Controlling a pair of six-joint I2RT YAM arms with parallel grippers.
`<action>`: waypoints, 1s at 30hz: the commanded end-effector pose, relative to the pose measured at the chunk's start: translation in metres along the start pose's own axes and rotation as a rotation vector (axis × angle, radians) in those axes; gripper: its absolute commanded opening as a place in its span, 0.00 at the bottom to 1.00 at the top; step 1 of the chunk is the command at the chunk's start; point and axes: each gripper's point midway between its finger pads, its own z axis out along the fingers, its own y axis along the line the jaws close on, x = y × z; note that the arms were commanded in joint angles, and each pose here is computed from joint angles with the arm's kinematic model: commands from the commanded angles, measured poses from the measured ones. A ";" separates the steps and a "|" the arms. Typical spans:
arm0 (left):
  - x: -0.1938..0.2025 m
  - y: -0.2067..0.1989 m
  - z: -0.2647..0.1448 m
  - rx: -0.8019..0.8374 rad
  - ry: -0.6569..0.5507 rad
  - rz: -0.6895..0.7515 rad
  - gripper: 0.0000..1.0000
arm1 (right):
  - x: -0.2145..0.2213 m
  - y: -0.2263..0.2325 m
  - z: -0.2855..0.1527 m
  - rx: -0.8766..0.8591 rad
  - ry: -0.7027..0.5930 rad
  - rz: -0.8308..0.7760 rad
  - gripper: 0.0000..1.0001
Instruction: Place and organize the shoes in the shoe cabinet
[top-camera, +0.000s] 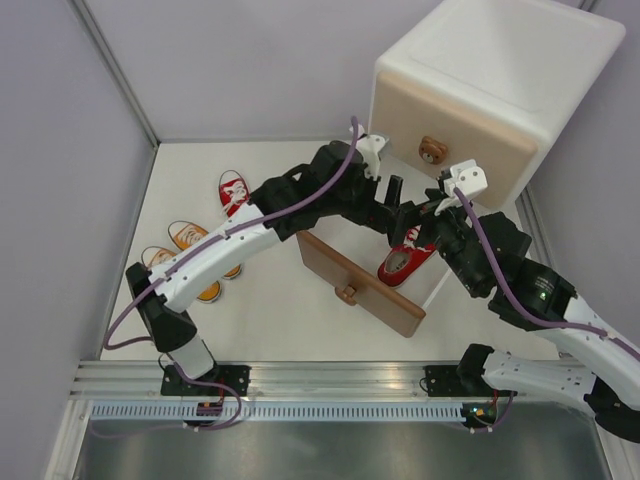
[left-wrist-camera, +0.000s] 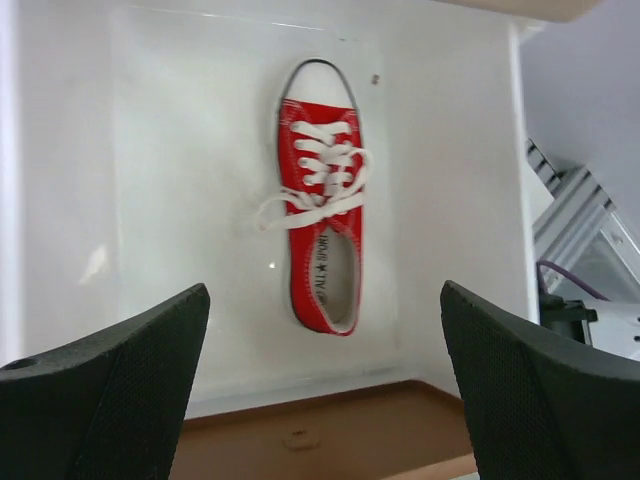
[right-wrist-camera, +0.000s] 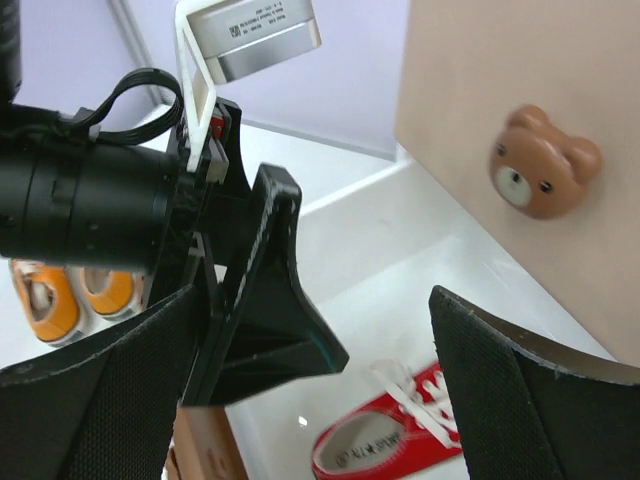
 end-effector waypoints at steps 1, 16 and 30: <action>-0.023 0.034 -0.030 -0.053 -0.080 -0.076 0.99 | -0.029 0.001 0.005 0.005 -0.090 0.009 0.98; 0.004 0.244 -0.098 -0.551 -0.150 -0.352 0.97 | -0.019 0.030 0.029 -0.076 -0.100 0.023 0.98; 0.099 0.390 -0.087 -0.876 -0.034 -0.605 0.92 | -0.007 0.036 0.021 -0.135 -0.094 0.037 0.98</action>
